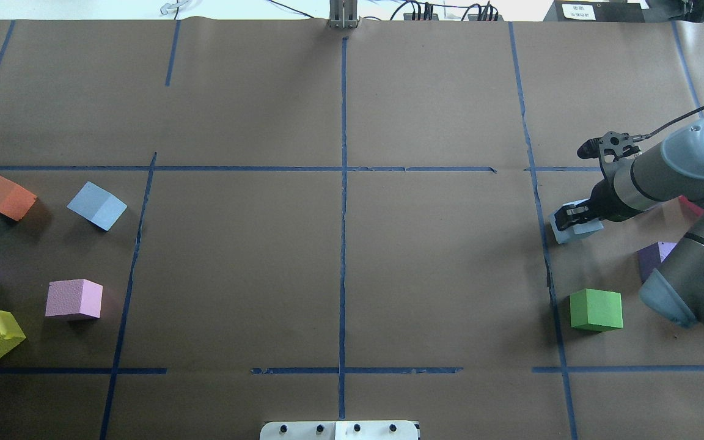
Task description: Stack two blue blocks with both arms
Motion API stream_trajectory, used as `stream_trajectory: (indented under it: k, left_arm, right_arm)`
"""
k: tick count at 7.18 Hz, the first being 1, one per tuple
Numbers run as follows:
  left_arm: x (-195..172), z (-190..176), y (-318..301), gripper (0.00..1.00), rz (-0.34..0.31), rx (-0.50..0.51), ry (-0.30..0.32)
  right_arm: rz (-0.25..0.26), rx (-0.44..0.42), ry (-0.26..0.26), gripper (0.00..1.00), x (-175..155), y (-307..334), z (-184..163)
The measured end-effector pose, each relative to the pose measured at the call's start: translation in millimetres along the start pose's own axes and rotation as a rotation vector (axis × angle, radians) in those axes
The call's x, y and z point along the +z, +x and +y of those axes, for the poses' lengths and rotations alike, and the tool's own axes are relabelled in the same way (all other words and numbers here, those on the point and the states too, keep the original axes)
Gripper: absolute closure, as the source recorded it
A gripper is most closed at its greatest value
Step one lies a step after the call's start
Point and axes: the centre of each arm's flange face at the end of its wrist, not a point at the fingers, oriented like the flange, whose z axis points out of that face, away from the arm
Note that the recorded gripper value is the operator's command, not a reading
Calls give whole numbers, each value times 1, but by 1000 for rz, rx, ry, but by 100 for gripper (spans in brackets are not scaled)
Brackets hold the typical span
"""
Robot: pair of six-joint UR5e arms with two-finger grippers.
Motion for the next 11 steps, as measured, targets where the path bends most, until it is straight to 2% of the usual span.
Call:
stream_trajectory:
  k: [2, 5, 6, 9, 11]
  left_arm:
    - [1, -1, -1, 0, -1, 10, 4]
    - [6, 1, -8, 0, -8, 55, 35]
    - [9, 2, -13, 0, -10, 63, 40]
    - [13, 4, -18, 0, -12, 78, 52]
    - [13, 7, -18, 0, -18, 106, 74]
  right_arm:
    - [-86, 120, 36, 100, -11, -110, -26]
    - [-118, 328, 92, 99, -2, -273, -53]
    - [-114, 361, 106, 98, 7, -307, -59]
    - [-78, 364, 93, 98, 37, -358, -53]
    - [-55, 356, 85, 96, 40, -378, -49]
